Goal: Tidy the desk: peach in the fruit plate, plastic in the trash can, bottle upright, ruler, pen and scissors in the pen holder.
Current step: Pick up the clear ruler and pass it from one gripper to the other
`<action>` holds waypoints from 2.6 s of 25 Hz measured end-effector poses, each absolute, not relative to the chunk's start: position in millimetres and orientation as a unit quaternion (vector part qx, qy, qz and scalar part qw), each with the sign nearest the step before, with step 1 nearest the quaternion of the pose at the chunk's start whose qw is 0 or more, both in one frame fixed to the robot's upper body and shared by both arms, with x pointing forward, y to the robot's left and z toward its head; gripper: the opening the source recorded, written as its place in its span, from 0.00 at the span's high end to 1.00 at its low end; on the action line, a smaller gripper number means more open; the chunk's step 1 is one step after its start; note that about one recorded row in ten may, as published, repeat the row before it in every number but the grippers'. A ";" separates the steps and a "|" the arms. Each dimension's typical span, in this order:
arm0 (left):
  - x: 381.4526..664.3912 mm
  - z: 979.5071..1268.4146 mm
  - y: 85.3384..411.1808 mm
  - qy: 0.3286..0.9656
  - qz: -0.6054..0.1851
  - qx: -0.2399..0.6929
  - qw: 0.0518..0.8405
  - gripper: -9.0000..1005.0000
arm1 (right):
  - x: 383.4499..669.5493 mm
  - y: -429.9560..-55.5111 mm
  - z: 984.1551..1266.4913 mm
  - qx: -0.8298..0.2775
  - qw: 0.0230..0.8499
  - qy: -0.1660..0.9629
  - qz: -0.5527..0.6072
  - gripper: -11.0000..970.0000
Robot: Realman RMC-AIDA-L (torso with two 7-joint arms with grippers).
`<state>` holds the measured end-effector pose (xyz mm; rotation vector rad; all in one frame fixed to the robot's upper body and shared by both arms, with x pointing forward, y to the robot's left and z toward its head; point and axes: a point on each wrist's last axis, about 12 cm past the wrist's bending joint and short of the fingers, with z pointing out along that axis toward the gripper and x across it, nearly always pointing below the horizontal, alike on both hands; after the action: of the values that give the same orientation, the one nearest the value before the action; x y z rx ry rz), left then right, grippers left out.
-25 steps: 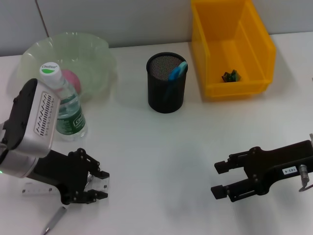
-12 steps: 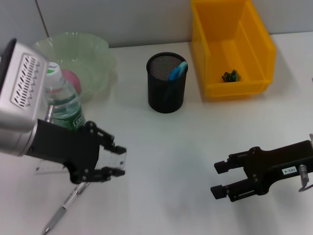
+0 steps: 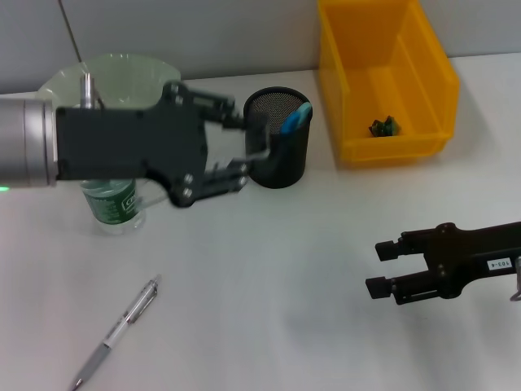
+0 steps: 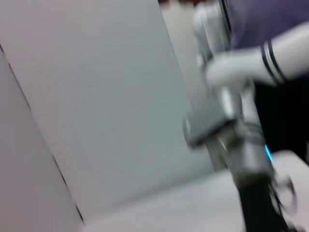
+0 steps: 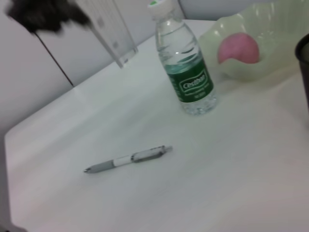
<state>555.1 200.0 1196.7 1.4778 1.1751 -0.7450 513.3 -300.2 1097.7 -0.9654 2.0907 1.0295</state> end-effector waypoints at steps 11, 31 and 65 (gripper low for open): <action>580.8 1192.6 179.6 0.420 -0.418 0.457 0.664 0.61 | 511.7 -304.0 1087.9 -0.354 0.318 0.797 0.373 0.19; 591.5 1163.9 184.4 0.429 -0.404 0.297 0.751 0.61 | 472.9 -314.1 1078.0 -0.304 0.717 0.563 0.277 0.20; 563.1 1133.6 151.9 0.424 -0.352 0.322 0.770 0.60 | 488.2 -164.1 1055.8 -0.235 0.786 0.521 0.235 0.26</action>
<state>563.1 151.9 1133.6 0.6981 0.9202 -0.7631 488.2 -164.1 1055.8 -0.5056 1.1234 0.5077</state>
